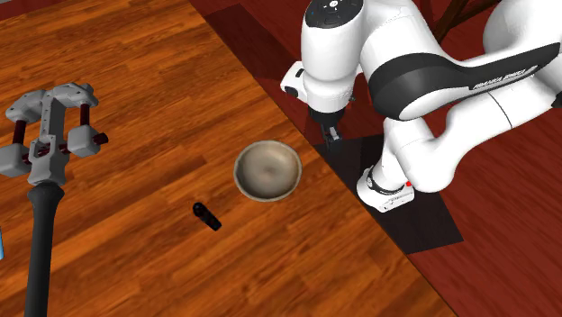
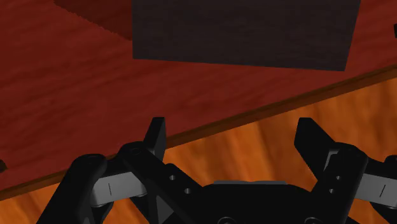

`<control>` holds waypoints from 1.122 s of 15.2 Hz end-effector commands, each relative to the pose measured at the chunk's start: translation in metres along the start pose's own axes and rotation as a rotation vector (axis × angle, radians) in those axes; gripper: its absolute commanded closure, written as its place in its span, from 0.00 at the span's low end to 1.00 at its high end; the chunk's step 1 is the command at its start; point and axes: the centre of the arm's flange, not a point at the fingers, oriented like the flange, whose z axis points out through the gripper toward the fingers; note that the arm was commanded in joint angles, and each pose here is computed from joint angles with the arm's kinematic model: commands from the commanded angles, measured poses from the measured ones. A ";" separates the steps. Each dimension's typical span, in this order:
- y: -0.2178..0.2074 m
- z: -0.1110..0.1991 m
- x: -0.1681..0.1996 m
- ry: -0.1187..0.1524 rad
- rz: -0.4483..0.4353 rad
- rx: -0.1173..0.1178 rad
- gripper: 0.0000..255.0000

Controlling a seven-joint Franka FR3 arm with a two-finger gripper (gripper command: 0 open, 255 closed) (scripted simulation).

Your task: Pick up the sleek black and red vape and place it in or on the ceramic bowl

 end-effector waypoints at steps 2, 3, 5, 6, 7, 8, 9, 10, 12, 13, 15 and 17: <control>-0.007 -0.003 0.009 0.005 0.022 0.004 0.00; -0.014 -0.006 0.019 0.010 0.044 0.007 0.00; -0.027 -0.012 0.039 0.021 0.088 0.014 0.00; -0.034 -0.016 0.049 0.026 0.110 0.018 0.00; -0.040 -0.019 0.059 0.031 0.133 0.021 0.00; -0.046 -0.022 0.069 0.037 0.155 0.025 0.00; -0.051 -0.026 0.079 0.042 0.177 0.028 0.00; -0.057 -0.029 0.090 0.047 0.199 0.032 0.00; -0.067 -0.037 0.111 0.058 0.243 0.039 0.00; -0.071 -0.040 0.122 0.063 0.265 0.042 0.00; -0.080 -0.048 0.143 0.073 0.309 0.049 0.00; -0.087 -0.056 0.165 0.084 0.354 0.056 0.00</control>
